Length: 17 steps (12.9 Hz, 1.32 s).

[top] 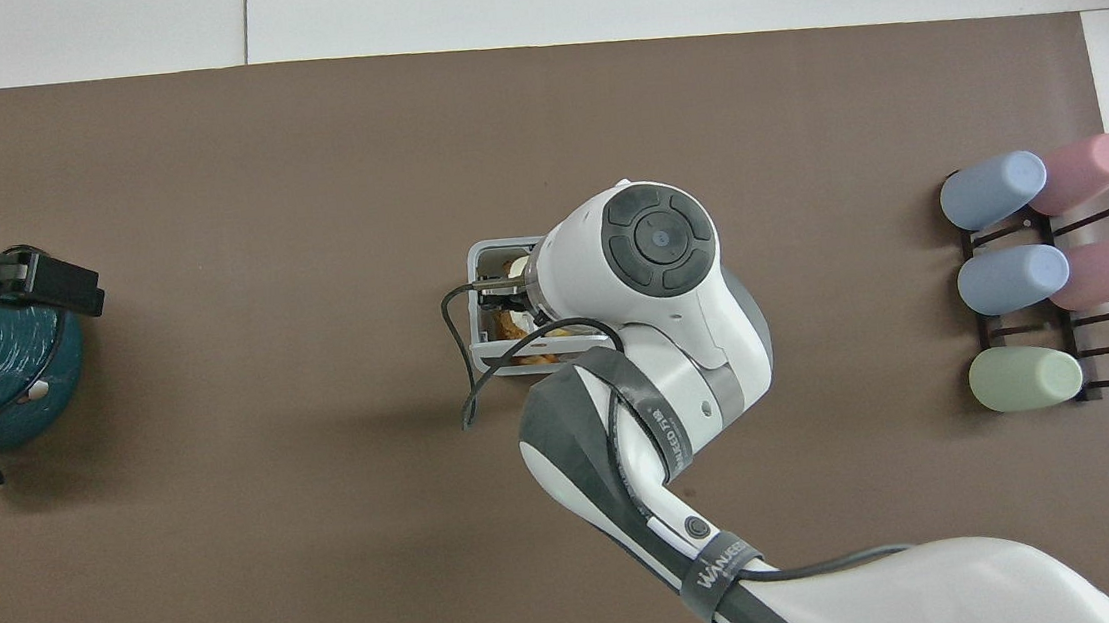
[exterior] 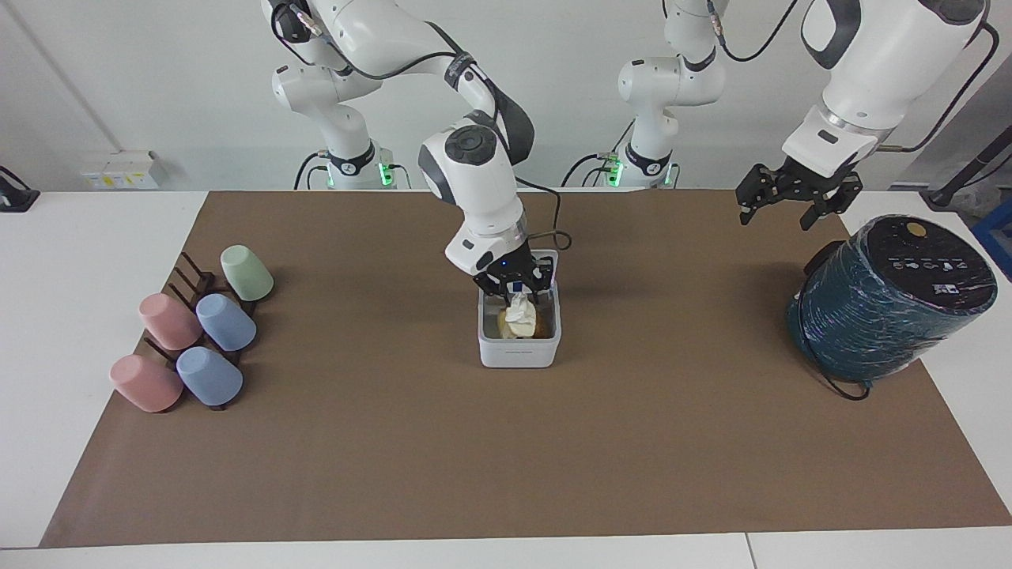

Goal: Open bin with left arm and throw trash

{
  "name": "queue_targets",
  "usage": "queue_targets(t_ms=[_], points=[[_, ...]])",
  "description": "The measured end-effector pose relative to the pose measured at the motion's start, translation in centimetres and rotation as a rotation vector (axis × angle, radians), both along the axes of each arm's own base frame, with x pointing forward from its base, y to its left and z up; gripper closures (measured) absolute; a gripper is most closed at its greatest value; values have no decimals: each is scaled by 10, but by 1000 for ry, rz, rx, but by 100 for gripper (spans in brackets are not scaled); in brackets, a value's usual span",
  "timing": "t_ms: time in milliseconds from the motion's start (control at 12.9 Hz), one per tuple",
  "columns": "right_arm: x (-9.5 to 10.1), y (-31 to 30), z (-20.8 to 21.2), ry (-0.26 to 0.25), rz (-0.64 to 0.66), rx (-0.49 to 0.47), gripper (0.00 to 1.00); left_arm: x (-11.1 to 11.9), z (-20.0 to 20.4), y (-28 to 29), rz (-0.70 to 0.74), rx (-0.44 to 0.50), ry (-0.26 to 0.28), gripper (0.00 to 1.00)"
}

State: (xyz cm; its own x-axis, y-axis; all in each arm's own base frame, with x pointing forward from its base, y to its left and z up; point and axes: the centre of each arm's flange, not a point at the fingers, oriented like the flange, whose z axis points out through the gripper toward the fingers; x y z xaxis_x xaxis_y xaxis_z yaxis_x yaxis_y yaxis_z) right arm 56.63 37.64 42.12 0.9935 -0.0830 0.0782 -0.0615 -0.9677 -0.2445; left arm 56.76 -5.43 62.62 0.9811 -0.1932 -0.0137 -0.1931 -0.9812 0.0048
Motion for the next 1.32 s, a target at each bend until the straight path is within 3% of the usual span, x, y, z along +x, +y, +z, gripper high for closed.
queue_targets(t_ms=[233,543,776,1009,1320], points=[[7,-10,22,-31,-19,13,0,1,1,0,1,0,-8,0],[25,-73,81,-112,-73,-45,0,2,1,0,1,0,-17,0],[42,-154,119,-161,-75,-100,0,3,3,1,2,0,-26,0],[45,-228,145,-156,-53,-151,0,2,5,2,4,0,-33,0],[23,-287,181,-103,-74,-202,0,1,6,3,4,0,-35,0]])
